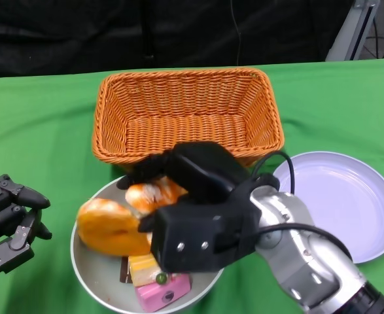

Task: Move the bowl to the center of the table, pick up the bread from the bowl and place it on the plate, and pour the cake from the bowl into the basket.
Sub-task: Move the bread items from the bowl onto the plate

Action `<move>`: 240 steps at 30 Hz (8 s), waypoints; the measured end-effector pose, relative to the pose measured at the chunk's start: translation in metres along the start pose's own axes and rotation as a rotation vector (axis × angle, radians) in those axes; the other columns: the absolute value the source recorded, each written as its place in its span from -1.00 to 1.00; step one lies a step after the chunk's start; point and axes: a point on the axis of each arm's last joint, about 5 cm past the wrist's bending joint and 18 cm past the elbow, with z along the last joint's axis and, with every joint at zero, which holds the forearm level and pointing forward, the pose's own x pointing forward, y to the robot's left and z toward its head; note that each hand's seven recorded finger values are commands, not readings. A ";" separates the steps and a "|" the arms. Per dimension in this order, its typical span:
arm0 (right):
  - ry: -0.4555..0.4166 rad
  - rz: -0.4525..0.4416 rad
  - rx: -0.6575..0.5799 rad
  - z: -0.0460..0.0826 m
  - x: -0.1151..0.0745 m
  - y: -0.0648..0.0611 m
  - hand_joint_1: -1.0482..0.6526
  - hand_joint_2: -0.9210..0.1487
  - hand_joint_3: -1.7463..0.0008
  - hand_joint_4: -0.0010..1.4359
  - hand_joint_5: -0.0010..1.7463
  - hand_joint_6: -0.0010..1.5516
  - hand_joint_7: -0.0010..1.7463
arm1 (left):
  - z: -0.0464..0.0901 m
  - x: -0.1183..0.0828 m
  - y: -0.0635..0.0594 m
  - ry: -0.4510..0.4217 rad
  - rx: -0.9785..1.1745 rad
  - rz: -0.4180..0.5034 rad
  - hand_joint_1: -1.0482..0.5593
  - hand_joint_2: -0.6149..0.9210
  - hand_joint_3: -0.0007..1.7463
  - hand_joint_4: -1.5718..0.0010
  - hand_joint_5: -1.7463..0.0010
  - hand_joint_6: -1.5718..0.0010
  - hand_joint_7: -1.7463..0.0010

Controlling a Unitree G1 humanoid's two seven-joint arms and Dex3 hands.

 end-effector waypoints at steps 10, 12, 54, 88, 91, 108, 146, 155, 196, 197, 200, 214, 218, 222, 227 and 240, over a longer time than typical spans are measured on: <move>-0.004 -0.002 0.061 -0.002 -0.003 -0.008 0.03 -1.00 0.98 -0.04 0.95 -0.07 0.16 | -0.002 0.000 0.000 0.010 -0.004 0.002 0.22 0.75 -0.13 0.19 -0.85 0.12 -0.47; -0.004 -0.005 0.068 -0.003 -0.003 -0.009 0.04 -0.99 0.99 -0.04 0.92 -0.02 0.05 | -0.002 0.000 0.000 0.010 -0.004 0.002 0.22 0.75 -0.13 0.19 -0.84 0.12 -0.47; 0.079 -0.422 0.422 -0.037 -0.058 -0.087 -0.03 -0.97 0.97 0.11 0.70 -0.10 0.24 | -0.002 0.000 0.002 0.014 0.006 0.004 0.22 0.71 -0.08 0.16 -0.83 0.10 -0.46; 0.485 -0.244 0.296 -0.108 -0.111 -0.044 0.14 -1.00 0.98 -0.06 0.59 -0.06 0.08 | 0.002 -0.001 0.004 -0.012 0.013 0.009 0.24 0.65 0.04 0.13 -0.84 0.07 -0.46; 0.540 -0.213 0.277 -0.116 -0.112 -0.039 0.12 -1.00 0.98 -0.03 0.53 -0.02 0.00 | 0.003 -0.002 0.003 -0.013 0.013 0.007 0.24 0.63 0.05 0.13 -0.84 0.07 -0.46; 0.604 -0.184 0.142 -0.133 -0.097 -0.031 0.12 -1.00 0.98 -0.19 0.76 0.02 -0.07 | 0.000 -0.006 0.004 0.008 0.011 0.011 0.22 0.64 0.04 0.15 -0.84 0.09 -0.47; 0.675 -0.020 -0.009 -0.134 -0.093 -0.048 -0.18 -0.95 1.00 -0.62 -1.00 -0.63 -1.00 | -0.001 -0.007 0.004 0.005 0.019 0.009 0.22 0.64 0.03 0.14 -0.84 0.08 -0.47; 0.647 -0.023 -0.002 -0.131 -0.093 -0.048 -0.25 -0.99 0.99 -0.59 -0.99 -0.64 -1.00 | -0.001 -0.007 0.004 0.005 0.018 0.003 0.22 0.63 0.04 0.14 -0.85 0.08 -0.47; 0.298 -0.150 0.455 -0.095 -0.109 -0.063 -0.42 -1.00 0.97 -0.46 -0.96 -0.51 -0.98 | -0.001 -0.006 0.003 0.007 0.037 -0.007 0.22 0.60 0.09 0.14 -0.84 0.09 -0.49; 0.287 -0.153 0.456 -0.093 -0.109 -0.064 -0.45 -1.00 0.98 -0.44 -0.95 -0.48 -0.97 | -0.001 -0.005 0.003 0.006 0.037 -0.007 0.22 0.60 0.09 0.14 -0.84 0.09 -0.49; 0.217 -0.135 0.462 -0.078 -0.110 -0.066 -0.46 -1.00 0.98 -0.42 -0.95 -0.47 -0.97 | -0.001 -0.005 0.003 0.007 0.036 -0.007 0.22 0.60 0.08 0.13 -0.84 0.09 -0.48; 0.098 -0.006 0.401 -0.044 -0.101 -0.056 -0.50 -1.00 0.98 -0.40 -0.97 -0.47 -0.99 | -0.002 -0.002 0.002 0.010 0.027 -0.007 0.23 0.65 0.03 0.16 -0.84 0.11 -0.49; 0.061 0.022 0.313 -0.037 -0.096 -0.052 -0.51 -1.00 0.97 -0.38 -0.96 -0.47 -0.99 | -0.003 -0.001 0.002 0.008 0.028 -0.006 0.23 0.65 0.03 0.16 -0.85 0.11 -0.49; -0.015 0.047 0.227 -0.030 -0.087 -0.050 -0.53 -1.00 0.97 -0.38 -0.97 -0.47 -1.00 | -0.003 -0.001 0.002 0.007 0.027 -0.004 0.24 0.65 0.03 0.16 -0.85 0.10 -0.48; -0.057 0.072 0.170 -0.028 -0.077 -0.040 -0.54 -0.99 0.99 -0.38 -0.97 -0.46 -0.99 | -0.004 -0.001 0.001 0.006 0.025 -0.001 0.24 0.66 0.02 0.17 -0.86 0.11 -0.48; -0.230 -0.025 -0.195 -0.021 -0.051 -0.006 -0.50 -0.95 1.00 -0.42 -1.00 -0.44 -1.00 | -0.005 0.001 -0.002 0.003 0.016 0.005 0.19 0.68 -0.05 0.16 -0.85 0.09 -0.46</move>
